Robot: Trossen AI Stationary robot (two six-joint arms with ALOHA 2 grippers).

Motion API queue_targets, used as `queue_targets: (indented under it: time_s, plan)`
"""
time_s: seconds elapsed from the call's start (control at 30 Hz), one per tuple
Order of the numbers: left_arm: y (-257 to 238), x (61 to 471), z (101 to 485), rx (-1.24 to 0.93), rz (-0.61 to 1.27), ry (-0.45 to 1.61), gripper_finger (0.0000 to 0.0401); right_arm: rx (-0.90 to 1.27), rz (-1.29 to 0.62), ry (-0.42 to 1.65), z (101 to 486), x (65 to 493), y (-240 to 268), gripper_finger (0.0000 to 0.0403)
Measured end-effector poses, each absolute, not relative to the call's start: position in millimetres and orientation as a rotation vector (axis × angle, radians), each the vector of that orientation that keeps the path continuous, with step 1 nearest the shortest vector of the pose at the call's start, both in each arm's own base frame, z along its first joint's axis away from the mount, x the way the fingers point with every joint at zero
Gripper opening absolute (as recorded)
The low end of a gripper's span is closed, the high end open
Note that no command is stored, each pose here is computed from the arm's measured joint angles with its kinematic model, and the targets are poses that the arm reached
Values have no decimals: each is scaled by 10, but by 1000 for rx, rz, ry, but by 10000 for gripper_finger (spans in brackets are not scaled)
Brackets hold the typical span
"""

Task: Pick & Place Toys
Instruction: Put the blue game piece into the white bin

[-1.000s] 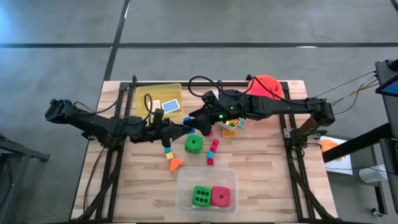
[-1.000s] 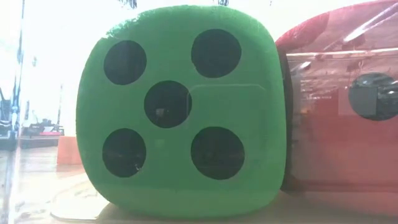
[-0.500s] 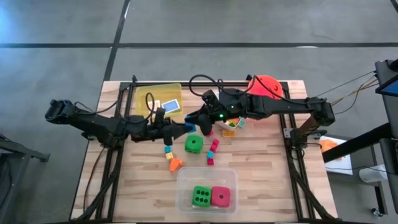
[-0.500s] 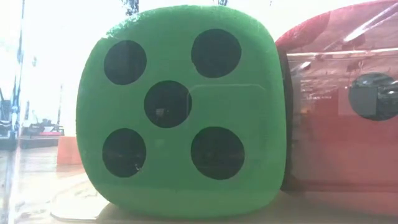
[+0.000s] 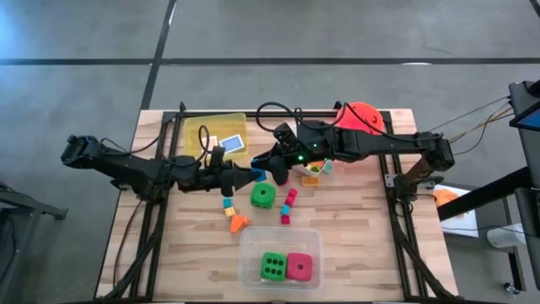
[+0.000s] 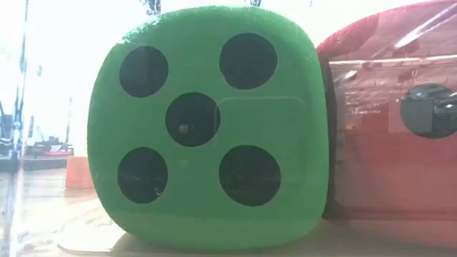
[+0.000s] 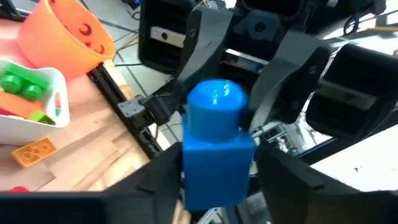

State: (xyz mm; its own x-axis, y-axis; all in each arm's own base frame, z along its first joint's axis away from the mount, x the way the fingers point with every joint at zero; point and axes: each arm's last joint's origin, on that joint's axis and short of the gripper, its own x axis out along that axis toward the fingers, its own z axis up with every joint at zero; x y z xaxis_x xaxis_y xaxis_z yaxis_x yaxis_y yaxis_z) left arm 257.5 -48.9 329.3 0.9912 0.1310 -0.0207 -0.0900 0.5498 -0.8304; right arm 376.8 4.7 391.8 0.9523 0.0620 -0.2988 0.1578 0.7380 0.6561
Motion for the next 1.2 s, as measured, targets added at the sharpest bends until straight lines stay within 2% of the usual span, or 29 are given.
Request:
queue_targets:
  time_s: [0.27,0.53,0.73,1.2]
  plan:
    - [-494,2573,3302,-1004,110,-43,302,732,-47,315,3914,3769,48,102]
    - [-496,2573,3297,-1023,105,-35,369,729,-41,312,3920,3769,49,102]
    - [-501,2573,3288,-1042,100,-23,390,710,-35,300,3964,3732,49,102]
    - [-520,2557,3151,-1070,109,144,392,615,-162,410,4030,3409,-267,103]
